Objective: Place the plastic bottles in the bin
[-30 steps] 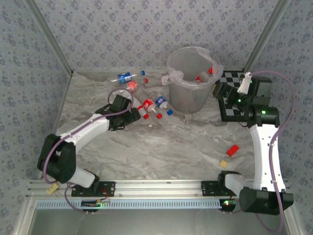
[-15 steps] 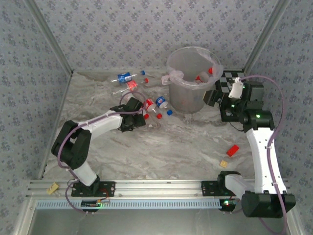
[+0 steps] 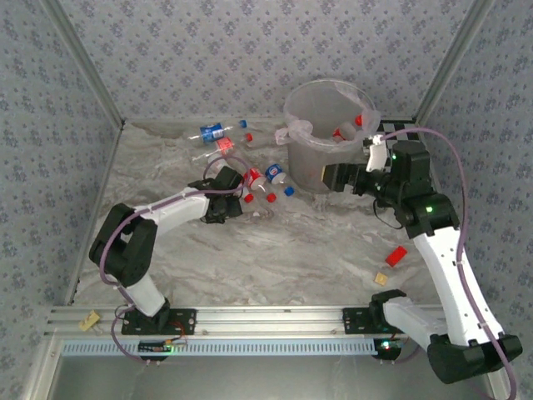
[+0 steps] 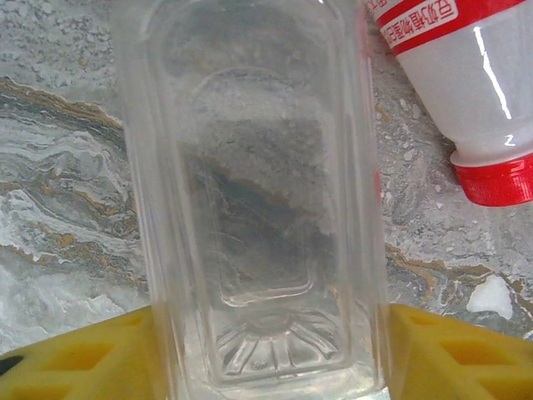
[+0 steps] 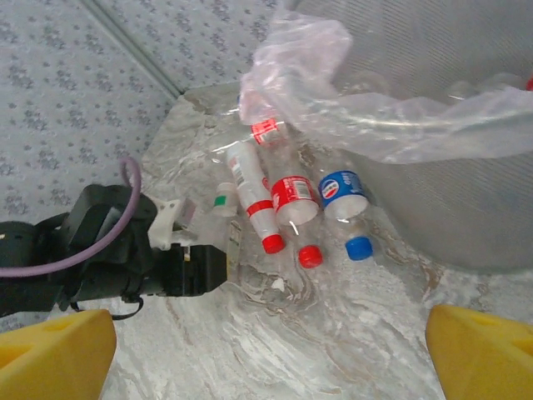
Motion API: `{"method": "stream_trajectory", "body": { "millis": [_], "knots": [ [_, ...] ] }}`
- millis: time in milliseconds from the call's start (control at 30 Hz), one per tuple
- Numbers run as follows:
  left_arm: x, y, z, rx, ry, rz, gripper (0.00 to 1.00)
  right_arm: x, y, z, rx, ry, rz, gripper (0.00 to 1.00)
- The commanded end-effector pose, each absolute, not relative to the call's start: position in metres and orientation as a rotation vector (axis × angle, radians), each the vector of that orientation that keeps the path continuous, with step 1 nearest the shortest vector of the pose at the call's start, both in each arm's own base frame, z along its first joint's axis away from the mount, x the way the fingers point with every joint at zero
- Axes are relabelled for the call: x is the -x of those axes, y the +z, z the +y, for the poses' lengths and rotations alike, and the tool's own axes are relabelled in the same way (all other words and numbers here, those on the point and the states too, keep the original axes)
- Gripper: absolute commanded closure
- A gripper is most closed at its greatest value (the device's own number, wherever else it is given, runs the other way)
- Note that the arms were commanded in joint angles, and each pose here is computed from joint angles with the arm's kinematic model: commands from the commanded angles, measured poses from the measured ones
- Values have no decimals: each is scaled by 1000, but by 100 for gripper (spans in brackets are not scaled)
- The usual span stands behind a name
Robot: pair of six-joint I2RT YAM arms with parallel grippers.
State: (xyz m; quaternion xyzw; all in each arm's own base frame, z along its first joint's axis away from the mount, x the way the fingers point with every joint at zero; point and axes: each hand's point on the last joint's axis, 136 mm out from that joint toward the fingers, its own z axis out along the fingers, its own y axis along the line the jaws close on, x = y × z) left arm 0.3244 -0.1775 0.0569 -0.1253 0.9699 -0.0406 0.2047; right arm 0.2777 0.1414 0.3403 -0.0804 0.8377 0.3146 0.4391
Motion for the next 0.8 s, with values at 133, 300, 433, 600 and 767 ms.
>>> {"method": "stream_trajectory", "body": {
  "millis": [133, 300, 433, 600, 767],
  "knots": [
    [-309, 88, -154, 316, -33, 2662, 42, -288, 361, 151, 242, 698, 2011, 4],
    [-293, 125, -162, 183, -256, 2560, 43, -289, 368, 178, 293, 736, 1968, 4],
    [-282, 160, -181, 42, -525, 2398, 50, -296, 361, 196, 314, 745, 1985, 2],
    [-266, 202, -202, -166, -758, 2168, 58, -299, 363, 230, 355, 840, 1986, 2],
    [-258, 220, -216, -249, -873, 2023, 58, -313, 349, 252, 278, 925, 2065, 8]
  ]
}}
